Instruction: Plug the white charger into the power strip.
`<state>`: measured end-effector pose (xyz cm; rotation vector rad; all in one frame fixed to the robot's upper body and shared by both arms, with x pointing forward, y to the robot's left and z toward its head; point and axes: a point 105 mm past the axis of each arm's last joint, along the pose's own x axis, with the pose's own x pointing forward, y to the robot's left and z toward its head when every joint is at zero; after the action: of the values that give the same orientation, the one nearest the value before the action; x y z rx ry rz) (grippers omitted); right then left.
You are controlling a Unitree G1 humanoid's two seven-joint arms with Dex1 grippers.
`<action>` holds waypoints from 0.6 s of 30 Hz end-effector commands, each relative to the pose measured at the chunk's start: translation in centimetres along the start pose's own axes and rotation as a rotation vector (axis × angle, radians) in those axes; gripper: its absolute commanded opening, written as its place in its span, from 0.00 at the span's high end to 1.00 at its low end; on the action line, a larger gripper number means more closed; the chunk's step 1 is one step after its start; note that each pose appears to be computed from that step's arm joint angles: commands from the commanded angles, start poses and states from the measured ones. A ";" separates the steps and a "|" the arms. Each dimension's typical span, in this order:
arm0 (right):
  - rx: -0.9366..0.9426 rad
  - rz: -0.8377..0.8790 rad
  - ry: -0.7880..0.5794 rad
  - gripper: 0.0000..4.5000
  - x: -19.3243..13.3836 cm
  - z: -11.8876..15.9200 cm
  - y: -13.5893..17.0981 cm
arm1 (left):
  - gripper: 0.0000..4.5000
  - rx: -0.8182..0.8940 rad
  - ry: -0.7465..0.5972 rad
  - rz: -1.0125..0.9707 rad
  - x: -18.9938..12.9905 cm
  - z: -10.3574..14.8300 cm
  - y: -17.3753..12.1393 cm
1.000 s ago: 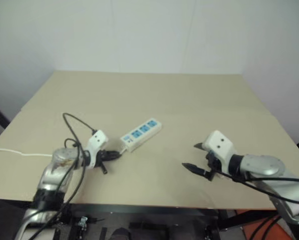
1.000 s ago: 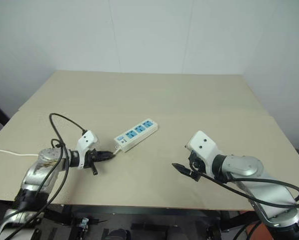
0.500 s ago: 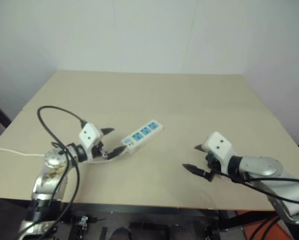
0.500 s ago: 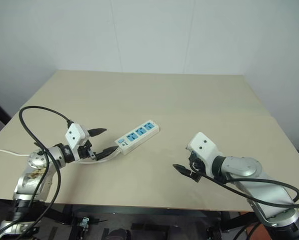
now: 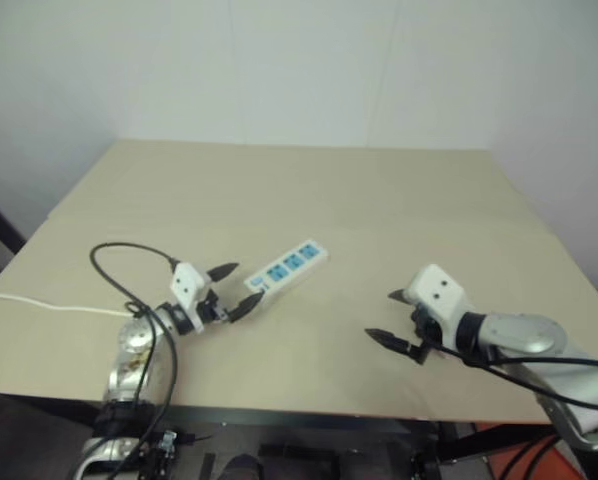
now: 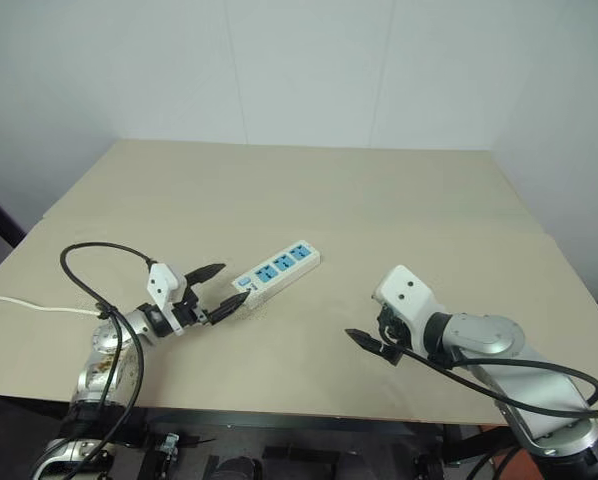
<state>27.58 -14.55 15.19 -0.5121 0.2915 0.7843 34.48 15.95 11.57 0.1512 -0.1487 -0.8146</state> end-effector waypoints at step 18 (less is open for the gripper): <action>-0.027 -0.078 -0.032 0.00 -0.6 1.0 -0.7 | 0.00 0.004 0.048 -0.049 3.5 -2.3 0.2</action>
<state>27.73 -14.60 15.45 -0.5192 0.2739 0.7519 37.48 14.39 10.34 0.1631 -0.1236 -0.8321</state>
